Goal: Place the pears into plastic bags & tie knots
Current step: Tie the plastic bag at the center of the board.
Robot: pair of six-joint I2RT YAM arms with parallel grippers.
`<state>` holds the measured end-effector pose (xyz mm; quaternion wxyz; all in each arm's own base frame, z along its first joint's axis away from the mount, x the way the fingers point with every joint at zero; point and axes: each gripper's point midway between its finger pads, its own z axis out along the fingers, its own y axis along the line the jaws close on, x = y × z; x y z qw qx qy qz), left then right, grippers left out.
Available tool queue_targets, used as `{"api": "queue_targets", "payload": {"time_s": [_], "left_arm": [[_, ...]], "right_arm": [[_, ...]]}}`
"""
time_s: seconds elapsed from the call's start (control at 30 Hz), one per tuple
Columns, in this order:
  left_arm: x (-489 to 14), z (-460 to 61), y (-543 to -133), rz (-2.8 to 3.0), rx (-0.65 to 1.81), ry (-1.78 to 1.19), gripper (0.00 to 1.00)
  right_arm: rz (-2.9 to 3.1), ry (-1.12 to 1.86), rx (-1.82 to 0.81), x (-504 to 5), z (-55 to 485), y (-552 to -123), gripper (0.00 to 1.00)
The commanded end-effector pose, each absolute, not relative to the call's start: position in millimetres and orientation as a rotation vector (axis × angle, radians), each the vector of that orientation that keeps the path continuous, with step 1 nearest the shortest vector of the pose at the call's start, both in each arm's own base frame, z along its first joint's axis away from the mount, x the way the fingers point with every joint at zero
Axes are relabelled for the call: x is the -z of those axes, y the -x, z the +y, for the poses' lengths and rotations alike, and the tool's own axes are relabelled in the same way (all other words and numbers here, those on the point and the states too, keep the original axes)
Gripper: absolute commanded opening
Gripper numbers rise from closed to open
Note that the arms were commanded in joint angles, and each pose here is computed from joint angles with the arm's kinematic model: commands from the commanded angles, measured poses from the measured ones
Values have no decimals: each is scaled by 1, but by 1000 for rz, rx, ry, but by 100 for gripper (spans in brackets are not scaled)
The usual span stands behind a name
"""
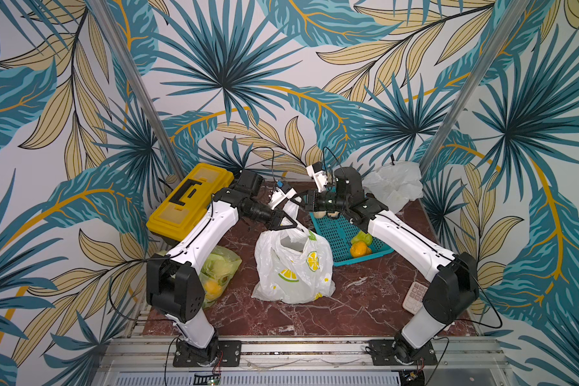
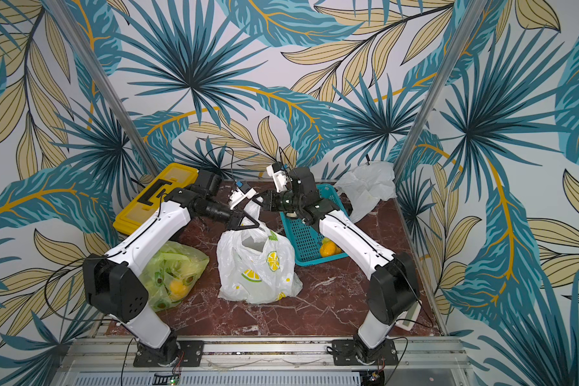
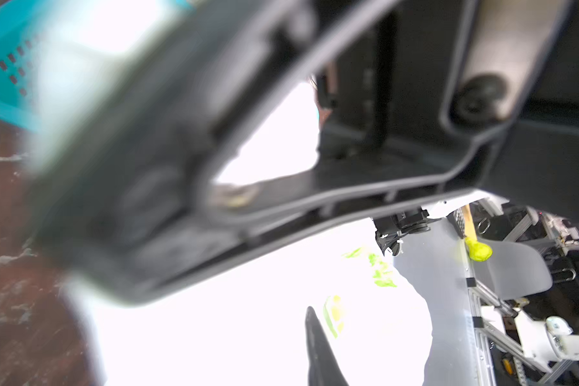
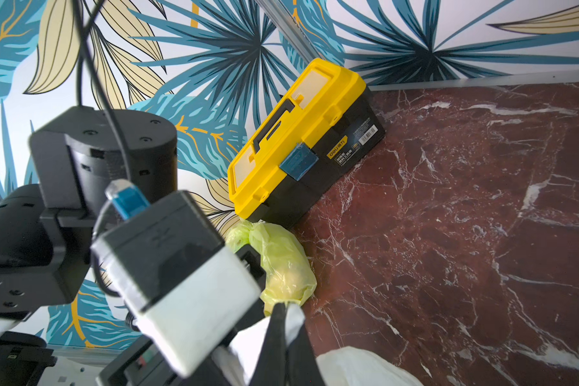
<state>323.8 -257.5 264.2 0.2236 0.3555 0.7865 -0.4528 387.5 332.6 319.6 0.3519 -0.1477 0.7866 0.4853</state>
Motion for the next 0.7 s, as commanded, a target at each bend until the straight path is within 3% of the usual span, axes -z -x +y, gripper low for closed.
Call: {"api": "queue_targets", "payload": {"time_s": [0.0,0.43,0.57,0.67], "left_arm": [[-279,-252,-317,2129,1276,-979,21],[-269,-250,-308,2146,1320,-971,25],[-269,-248,-316,2172,1285,-944,13],[-269,-238,-328,2218,1221,-866,11]], "right_arm": [[1956,428,-1249,-339,325,-375,3],[1936,424,-1203,-351,308,-365,0],[1978,452,-1283,-348,314,-348,0],[2017,537,-1279,-339,317,-319,0]]}}
